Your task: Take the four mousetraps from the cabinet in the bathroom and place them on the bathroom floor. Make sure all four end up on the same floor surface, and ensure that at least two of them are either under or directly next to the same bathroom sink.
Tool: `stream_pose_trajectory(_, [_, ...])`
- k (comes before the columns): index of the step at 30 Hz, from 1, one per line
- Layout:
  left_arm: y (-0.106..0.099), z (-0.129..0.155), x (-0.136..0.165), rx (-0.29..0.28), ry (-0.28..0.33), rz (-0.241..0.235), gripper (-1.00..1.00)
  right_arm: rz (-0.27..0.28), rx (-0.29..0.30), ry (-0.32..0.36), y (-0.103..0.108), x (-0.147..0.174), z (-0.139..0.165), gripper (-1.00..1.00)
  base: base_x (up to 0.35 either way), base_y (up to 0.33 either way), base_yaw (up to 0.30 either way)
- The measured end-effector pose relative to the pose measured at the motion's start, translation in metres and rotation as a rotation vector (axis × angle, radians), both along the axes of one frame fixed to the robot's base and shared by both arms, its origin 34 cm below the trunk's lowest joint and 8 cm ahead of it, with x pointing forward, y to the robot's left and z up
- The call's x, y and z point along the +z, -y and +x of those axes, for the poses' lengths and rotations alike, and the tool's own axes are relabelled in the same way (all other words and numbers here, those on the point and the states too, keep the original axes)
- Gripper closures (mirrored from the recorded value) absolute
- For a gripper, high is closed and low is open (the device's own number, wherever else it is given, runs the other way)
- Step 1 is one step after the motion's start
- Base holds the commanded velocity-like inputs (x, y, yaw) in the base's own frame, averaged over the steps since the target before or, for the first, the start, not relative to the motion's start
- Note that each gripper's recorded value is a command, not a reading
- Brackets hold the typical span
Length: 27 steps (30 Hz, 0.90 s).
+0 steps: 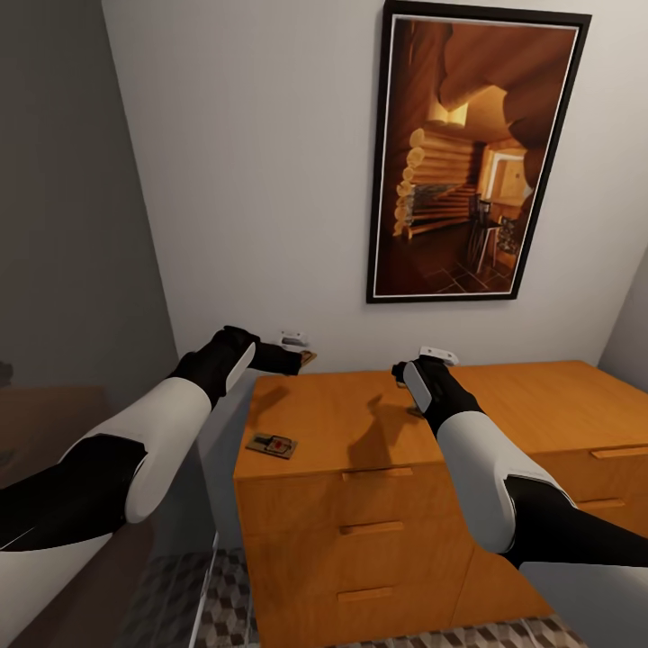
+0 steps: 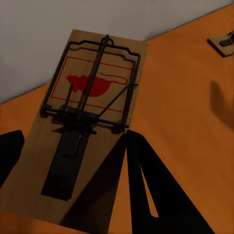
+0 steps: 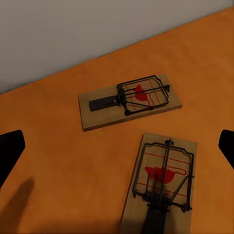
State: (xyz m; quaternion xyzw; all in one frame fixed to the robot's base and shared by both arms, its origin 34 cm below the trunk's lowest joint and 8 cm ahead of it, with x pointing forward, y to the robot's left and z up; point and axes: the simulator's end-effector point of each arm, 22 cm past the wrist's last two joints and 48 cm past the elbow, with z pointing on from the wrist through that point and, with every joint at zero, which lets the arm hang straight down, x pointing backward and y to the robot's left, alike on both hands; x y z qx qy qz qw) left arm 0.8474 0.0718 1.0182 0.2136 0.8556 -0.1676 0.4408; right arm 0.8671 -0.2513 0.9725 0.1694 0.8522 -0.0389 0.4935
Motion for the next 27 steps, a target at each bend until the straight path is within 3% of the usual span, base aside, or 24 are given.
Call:
stream_pose_trajectory(19, [-0.001,0.001,0.000,0.004,0.000,0.005,1.00,0.001,0.006,-0.025,-0.002,-0.013,-0.002,-1.00,0.006,0.000,0.000])
stream_pose_trajectory(27, [-0.001,0.000,-0.002,0.005,-0.003,0.006,1.00,-0.012,-0.022,-0.032,0.018,-0.025,-0.004,-1.00,0.000,0.000,0.000])
